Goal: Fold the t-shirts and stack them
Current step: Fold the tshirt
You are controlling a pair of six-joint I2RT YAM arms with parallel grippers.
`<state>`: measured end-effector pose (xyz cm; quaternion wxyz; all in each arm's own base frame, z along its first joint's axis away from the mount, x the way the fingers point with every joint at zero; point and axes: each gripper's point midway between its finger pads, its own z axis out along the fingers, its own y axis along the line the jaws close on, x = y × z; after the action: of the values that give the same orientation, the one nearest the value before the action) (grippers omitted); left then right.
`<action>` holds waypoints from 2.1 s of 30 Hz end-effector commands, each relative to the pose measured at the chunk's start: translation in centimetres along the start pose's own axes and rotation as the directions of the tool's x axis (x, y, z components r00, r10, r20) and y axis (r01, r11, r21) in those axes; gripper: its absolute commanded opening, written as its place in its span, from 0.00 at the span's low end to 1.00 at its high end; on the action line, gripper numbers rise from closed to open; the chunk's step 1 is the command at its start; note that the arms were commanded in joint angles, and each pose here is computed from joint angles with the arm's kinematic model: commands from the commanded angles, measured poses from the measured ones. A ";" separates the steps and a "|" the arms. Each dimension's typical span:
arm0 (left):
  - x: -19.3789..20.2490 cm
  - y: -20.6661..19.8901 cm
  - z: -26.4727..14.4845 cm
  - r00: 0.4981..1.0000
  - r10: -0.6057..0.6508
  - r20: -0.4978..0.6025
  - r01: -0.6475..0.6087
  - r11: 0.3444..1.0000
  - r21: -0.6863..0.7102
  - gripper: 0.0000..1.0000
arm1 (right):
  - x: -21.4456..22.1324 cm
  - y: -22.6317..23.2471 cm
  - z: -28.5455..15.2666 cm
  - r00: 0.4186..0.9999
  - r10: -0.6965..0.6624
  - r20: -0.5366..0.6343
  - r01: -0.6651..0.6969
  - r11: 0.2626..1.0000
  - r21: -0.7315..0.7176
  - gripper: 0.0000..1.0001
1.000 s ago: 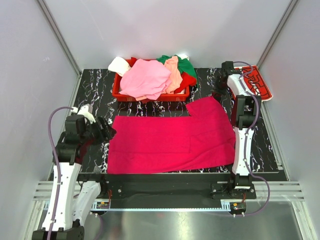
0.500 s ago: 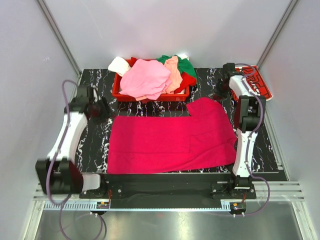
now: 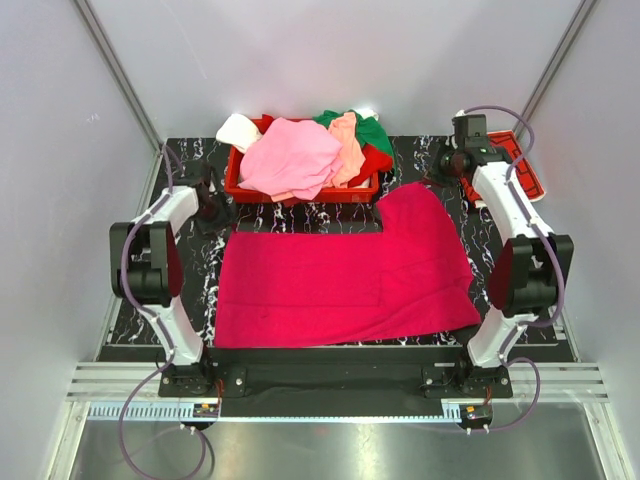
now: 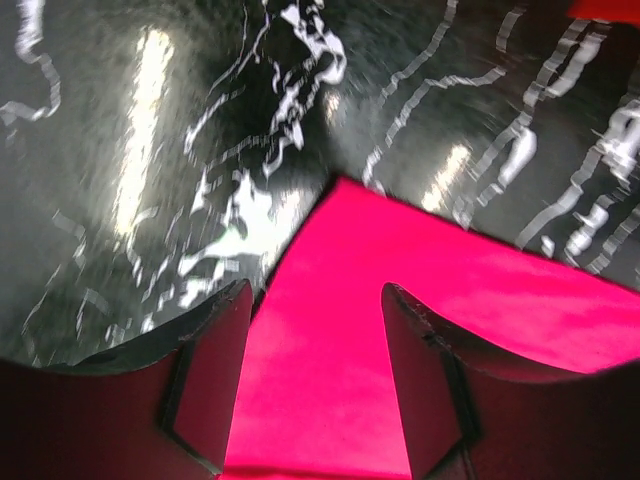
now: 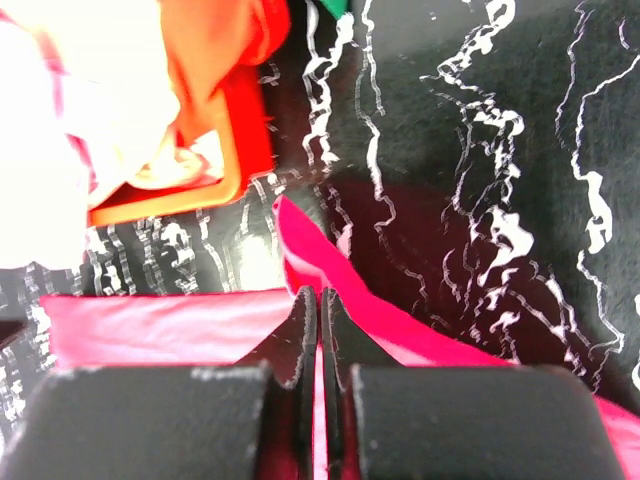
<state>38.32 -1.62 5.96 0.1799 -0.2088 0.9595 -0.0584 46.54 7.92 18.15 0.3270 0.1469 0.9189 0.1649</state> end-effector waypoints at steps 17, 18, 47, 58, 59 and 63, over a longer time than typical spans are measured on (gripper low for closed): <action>-1.9 -1.2 5.0 1.000 -0.012 0.029 0.011 1.000 0.022 0.46 | 1.2 1.5 -4.3 0.998 0.006 0.058 0.001 0.994 -0.109 0.00; -1.6 -1.2 5.2 1.000 -0.012 0.023 0.011 1.000 0.023 0.45 | 1.2 1.6 -4.4 0.998 0.005 0.059 0.002 0.994 -0.110 0.00; -2.4 -2.7 -5.2 0.975 0.043 0.220 -0.075 0.988 0.138 0.00 | 7.3 0.5 -11.2 0.995 -0.015 0.094 0.031 0.985 -0.169 0.00; 1.2 -1.4 -8.4 0.965 0.029 0.261 -0.075 0.983 0.166 0.00 | 11.8 -4.0 -14.8 0.978 0.065 0.200 -0.057 0.997 -0.043 0.00; 1.7 -1.2 -8.4 0.966 0.028 0.256 -0.071 0.984 0.162 0.00 | 11.7 -4.6 -15.3 0.971 0.075 0.227 -0.074 0.997 -0.013 0.00; 2.7 -0.5 -9.2 0.963 0.033 0.269 -0.076 0.986 0.151 0.00 | 12.5 -6.2 -16.3 0.949 0.134 0.286 -0.148 0.989 0.027 0.00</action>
<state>32.98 -2.93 12.04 0.2924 -0.1785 0.9342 -0.0994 26.32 5.52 20.89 0.4215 0.1900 0.8693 0.1750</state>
